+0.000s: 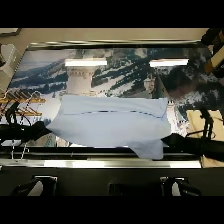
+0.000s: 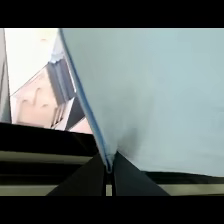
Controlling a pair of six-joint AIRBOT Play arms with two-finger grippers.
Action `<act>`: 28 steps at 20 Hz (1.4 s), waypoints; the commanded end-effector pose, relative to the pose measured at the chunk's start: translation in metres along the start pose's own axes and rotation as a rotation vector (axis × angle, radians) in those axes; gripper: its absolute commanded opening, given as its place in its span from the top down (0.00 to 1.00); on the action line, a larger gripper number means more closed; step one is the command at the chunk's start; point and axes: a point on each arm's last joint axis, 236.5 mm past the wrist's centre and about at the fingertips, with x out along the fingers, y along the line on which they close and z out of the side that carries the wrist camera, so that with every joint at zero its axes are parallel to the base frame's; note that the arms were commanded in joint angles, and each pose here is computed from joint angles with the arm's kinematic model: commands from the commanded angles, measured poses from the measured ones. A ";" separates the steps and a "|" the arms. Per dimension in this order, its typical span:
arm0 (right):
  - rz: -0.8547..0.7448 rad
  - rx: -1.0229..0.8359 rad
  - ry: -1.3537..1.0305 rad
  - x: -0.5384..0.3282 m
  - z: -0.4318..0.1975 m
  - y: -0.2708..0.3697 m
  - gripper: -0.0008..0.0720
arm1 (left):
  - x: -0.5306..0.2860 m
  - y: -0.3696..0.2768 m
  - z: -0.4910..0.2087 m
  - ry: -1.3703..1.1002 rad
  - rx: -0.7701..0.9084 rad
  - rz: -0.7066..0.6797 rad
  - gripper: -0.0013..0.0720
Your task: Fold the clothes and pants, and hang the long-sleeved shirts on hangers.
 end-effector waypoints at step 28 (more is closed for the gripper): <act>-0.118 0.073 -0.102 0.177 0.259 -0.099 0.82 | 0.171 -0.022 0.234 -0.150 0.114 0.015 0.95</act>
